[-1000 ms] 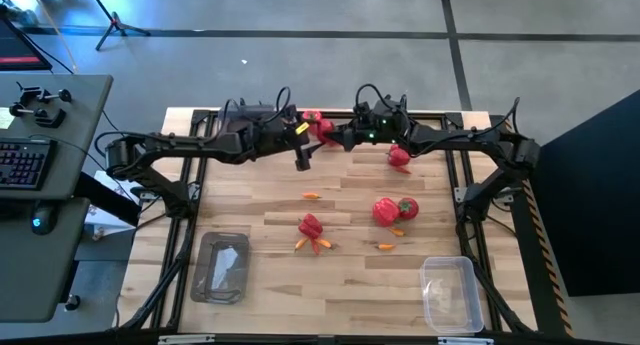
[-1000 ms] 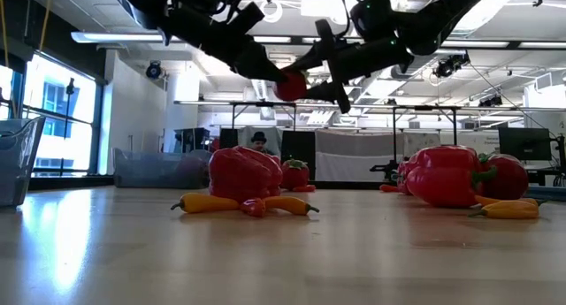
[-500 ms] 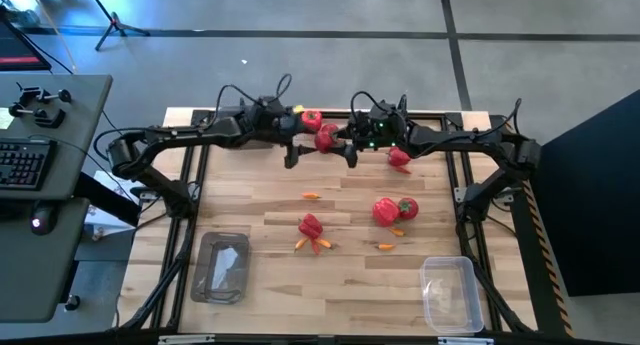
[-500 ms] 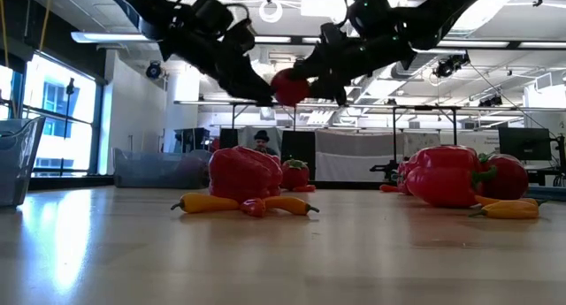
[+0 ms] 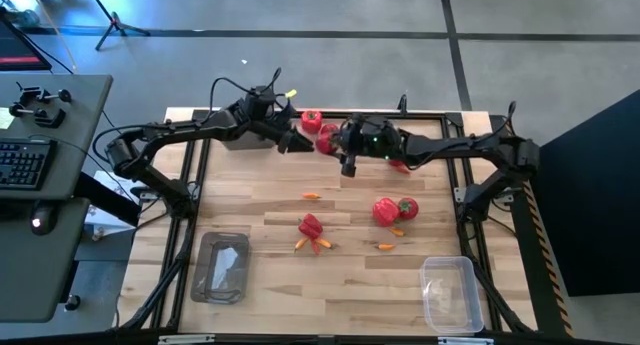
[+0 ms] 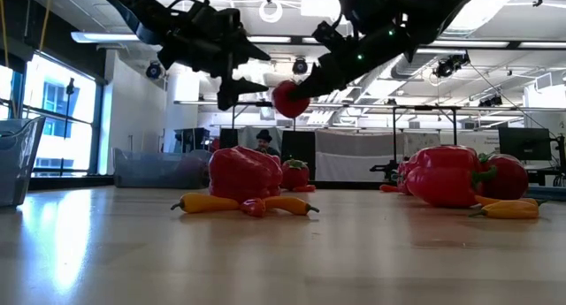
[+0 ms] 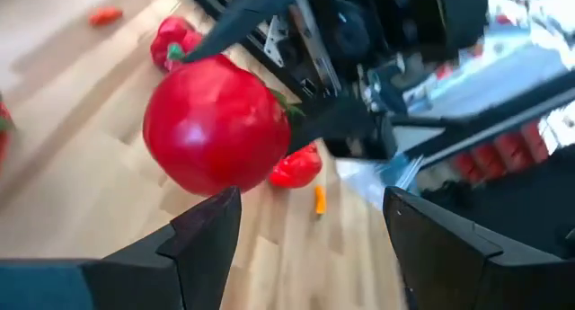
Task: Sort produce into baskets
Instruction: Put the red tomato into the top black bin
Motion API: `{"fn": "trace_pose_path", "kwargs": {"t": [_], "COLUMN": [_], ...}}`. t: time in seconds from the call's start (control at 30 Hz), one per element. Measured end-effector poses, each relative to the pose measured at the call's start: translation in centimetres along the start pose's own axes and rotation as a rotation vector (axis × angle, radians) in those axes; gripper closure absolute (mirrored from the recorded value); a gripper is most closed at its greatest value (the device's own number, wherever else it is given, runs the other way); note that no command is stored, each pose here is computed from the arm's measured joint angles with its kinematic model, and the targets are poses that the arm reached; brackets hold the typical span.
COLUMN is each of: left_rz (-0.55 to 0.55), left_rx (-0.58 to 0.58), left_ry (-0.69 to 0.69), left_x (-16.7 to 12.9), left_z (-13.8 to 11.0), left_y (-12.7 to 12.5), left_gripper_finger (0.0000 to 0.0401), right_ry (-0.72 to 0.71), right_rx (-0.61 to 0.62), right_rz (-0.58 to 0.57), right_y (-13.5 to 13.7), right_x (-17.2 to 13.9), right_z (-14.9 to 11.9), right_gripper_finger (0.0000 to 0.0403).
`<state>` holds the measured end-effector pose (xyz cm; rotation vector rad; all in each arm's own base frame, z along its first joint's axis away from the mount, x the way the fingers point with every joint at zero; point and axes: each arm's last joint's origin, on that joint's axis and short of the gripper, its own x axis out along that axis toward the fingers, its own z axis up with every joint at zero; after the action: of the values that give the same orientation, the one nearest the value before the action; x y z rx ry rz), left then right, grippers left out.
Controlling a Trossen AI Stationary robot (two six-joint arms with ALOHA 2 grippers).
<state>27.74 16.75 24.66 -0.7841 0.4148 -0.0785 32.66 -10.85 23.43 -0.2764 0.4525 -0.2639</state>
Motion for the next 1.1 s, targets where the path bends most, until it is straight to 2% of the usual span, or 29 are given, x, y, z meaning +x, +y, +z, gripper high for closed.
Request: {"fn": "trace_pose_path", "kwargs": {"t": [0.1,0.3,0.43,0.53,0.7,0.83,1.0,1.03,1.1], "left_rz": [0.009,0.045,0.051,0.059,0.156,0.153,0.075,0.054,0.031], "left_rx": [-0.083,-0.17,-0.179,-0.12,-0.071,-0.091,-0.156,-0.158,-0.132], "left_ry": [-0.005,-0.027,-0.018,-0.028,-0.099,-0.086,-0.042,-0.031,-0.022], "left_x": [0.0,0.2,0.4,0.5,0.2,-0.3,-0.7,-0.8,-0.8], "left_z": [0.0,0.0,-0.1,0.0,0.4,0.5,0.4,0.4,0.5], "left_y": [0.1,0.1,0.3,0.8,1.5,2.0,2.2,2.2,2.1], "left_gripper_finger": [0.0142,0.0141,0.0141,0.0141,0.0156,0.0217,0.0366,0.0383,0.0382], "right_ry": [-0.005,-0.008,-0.001,0.001,0.003,0.004,0.005,0.005,0.006], "right_rx": [-0.053,-0.127,-0.157,-0.156,-0.156,-0.156,-0.156,-0.156,-0.156], "right_rz": [-0.023,-0.053,-0.067,-0.069,-0.072,-0.072,-0.073,-0.074,-0.075], "right_y": [0.6,1.4,1.6,1.5,1.5,1.5,1.5,1.5,1.5], "right_x": [0.0,-0.1,-0.1,-0.1,-0.1,-0.1,-0.1,-0.1,-0.1], "right_z": [0.3,0.7,0.8,0.7,0.7,0.7,0.7,0.7,0.7], "right_gripper_finger": [0.0165,0.0165,0.0165,0.0165,0.0165,0.0165,0.0165,0.0165,0.0165]}}
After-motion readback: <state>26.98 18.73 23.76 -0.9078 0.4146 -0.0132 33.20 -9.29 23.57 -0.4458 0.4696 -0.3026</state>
